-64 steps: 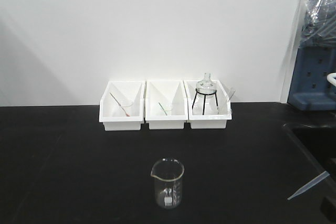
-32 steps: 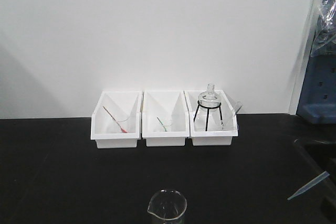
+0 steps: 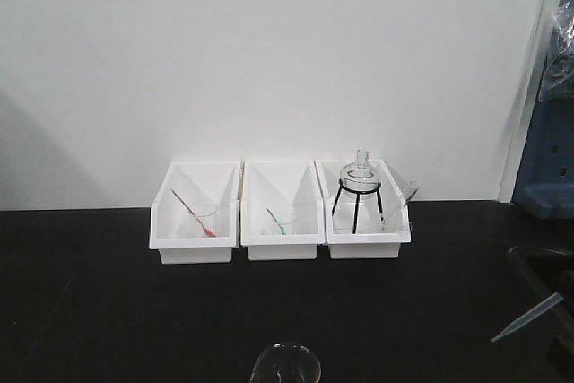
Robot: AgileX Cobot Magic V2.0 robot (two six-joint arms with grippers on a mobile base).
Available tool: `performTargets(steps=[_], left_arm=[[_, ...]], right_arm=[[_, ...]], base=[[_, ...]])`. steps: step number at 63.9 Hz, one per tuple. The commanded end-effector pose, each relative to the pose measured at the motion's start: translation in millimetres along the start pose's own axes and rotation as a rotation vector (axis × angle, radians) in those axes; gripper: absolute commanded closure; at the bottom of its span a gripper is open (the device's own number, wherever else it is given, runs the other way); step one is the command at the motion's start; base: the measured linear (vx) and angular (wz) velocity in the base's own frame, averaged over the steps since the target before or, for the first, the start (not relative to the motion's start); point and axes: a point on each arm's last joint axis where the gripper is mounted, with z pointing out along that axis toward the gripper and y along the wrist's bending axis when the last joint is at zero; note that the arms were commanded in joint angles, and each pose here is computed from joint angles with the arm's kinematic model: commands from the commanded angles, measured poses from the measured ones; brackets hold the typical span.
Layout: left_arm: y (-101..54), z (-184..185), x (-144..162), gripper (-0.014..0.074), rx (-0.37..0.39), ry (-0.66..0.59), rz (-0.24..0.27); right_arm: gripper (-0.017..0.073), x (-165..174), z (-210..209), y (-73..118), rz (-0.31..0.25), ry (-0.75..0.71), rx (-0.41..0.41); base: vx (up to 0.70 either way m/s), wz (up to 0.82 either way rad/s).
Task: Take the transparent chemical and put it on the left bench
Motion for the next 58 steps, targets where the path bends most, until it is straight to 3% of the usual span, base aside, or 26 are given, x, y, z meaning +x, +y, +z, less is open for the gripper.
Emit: performTargets(steps=[1,18,27,37,46,58], left_arm=[[0.1,-1,-3,0.0597,-0.002,-0.081,-0.009],[0.1,-1,-3,0.0597,-0.002,-0.081,-0.009],[0.1,-1,-3,0.0597,-0.002,-0.081,-0.009],[0.1,-1,-3,0.0597,-0.002,-0.081,-0.009],[0.1,-1,-3,0.0597,-0.002,-0.081,-0.009],[0.1,-1,-3,0.0597,-0.002,-0.081,-0.009]], right_arm=[[0.0567,-18,-1,3.4,-0.002,-0.112,-0.03],[0.0567,-23,3,7.0,-0.008,-0.198,-0.072],[0.0564,-20,16,20.2,-0.072,-0.21,-0.174],[0.0562,-16,41,54.0,-0.089,-0.162,-0.341],[0.0562,-14,71,94.1,-0.182,-0.135,-0.466],[0.0562,2,107,118.0,-0.151,-0.102,-0.513]], base=[[0.0,0.0],[0.0,0.0],[0.0,0.0],[0.0,0.0],[0.0,0.0],[0.0,0.0]])
